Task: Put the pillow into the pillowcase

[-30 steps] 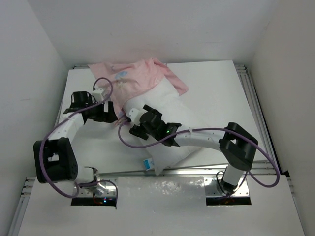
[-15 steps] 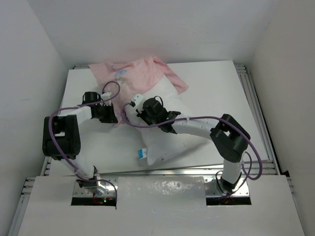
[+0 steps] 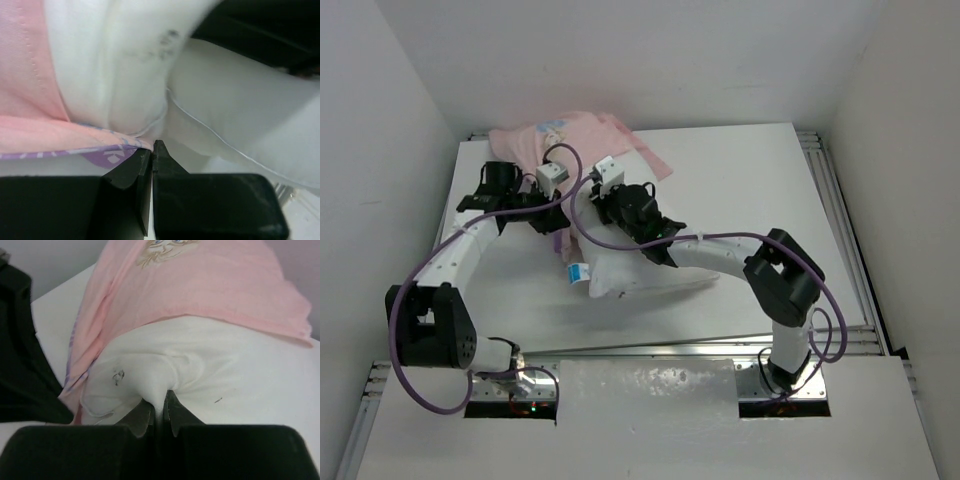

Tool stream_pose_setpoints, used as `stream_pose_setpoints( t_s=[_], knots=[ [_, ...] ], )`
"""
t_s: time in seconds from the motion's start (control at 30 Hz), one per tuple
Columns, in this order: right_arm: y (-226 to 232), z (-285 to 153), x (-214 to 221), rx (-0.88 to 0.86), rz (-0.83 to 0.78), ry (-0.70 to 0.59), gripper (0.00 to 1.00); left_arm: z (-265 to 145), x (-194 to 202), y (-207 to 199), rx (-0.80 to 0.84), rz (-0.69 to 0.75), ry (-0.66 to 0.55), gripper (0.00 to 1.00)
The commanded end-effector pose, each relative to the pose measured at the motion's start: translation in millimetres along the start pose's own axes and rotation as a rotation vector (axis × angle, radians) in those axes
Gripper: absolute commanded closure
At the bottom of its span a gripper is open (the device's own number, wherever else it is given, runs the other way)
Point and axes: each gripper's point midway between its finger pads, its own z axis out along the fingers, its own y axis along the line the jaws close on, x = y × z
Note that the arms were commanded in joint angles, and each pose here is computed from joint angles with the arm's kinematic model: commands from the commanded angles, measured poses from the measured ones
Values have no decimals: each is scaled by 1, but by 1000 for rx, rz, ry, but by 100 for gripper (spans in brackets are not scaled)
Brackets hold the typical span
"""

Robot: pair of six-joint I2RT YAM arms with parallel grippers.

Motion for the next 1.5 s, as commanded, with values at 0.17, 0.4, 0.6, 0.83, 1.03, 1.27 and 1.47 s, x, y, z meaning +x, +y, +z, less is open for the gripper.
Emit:
stream_pose_setpoints(
  t_s=[0.17, 0.4, 0.6, 0.83, 1.03, 1.27, 1.47],
  knots=[
    [-22, 30, -49, 151, 131, -213, 100, -38, -42, -90, 403, 88, -109, 100],
    [-28, 70, -22, 211, 215, -147, 100, -60, -32, -119, 484, 96, -92, 100],
    [-23, 78, -32, 158, 295, -179, 100, -42, 14, -85, 333, 27, 6, 100],
    [9, 3, 0, -107, 185, -179, 64, -59, 18, -19, 46, -46, 28, 53],
    [31, -48, 3, -300, 44, -80, 19, -88, -37, -10, -54, 82, -48, 47],
    [-10, -63, -42, -315, 96, 65, 3, -87, -129, 65, -464, 86, -175, 53],
    [-103, -26, -45, -293, 395, 150, 2, -46, -180, 115, -700, 48, -212, 53]
  ],
)
